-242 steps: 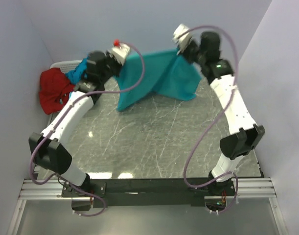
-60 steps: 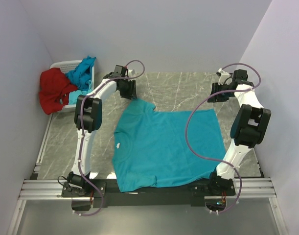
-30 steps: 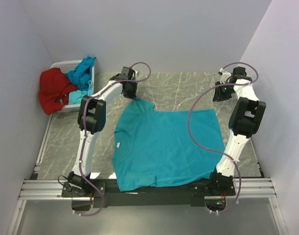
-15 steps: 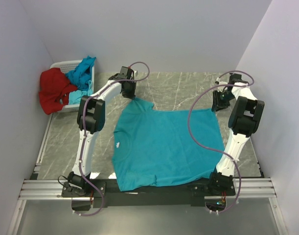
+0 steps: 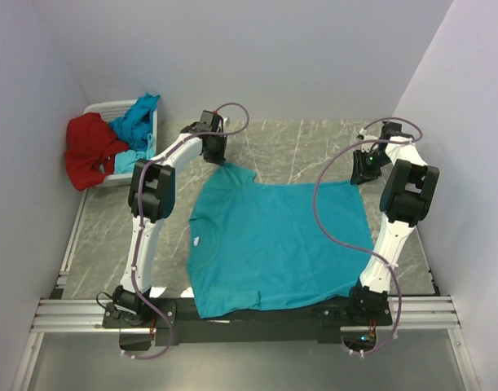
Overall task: Fold and stack the t-shirts
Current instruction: Flatten the tshirt out
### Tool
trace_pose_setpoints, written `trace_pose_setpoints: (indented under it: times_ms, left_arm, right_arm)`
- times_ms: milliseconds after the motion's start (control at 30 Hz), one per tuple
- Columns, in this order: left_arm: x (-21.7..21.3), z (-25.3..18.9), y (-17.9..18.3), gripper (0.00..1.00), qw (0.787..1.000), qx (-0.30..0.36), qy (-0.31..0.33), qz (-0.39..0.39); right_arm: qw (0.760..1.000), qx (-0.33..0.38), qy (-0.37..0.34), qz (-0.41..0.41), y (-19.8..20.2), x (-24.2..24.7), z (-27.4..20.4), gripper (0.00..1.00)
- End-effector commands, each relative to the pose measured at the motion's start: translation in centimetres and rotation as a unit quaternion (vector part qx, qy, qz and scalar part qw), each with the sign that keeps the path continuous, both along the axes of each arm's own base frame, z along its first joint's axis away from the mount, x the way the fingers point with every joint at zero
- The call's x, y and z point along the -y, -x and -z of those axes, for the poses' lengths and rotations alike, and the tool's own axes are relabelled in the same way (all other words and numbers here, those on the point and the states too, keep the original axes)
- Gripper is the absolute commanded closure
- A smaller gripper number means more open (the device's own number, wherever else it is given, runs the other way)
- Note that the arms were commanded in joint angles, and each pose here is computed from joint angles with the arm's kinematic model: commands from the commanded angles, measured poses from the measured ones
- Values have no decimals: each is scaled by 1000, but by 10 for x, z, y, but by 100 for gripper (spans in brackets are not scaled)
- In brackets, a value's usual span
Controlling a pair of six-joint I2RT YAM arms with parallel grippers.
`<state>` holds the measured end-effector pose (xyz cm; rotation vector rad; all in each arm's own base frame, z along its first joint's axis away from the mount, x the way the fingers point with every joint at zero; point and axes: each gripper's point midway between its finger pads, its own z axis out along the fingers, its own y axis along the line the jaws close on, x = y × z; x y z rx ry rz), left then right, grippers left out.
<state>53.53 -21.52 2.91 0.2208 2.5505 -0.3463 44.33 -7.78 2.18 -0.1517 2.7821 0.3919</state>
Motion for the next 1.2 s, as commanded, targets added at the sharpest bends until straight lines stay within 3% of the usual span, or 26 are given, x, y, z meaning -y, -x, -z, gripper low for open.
trace_pose_setpoints:
  times_ms: [0, 767, 967, 1167]
  left_arm:
    - [-7, -11, -2, 100, 1000, 5, -9, 5]
    - [-6, -14, -2, 100, 1000, 7, -9, 9]
    - [-7, -15, -3, 100, 1000, 8, -9, 8]
    - [-12, -41, -10, 100, 999, 41, -7, 11]
  right_arm:
    - [1000, 3, -1, -5, -10, -3, -2, 61]
    - [999, -3, 27, -33, -17, -3, 0, 67]
    - [999, 4, 26, -34, -20, -4, -3, 96]
    - [996, 77, 16, -45, -31, -14, -41, 100]
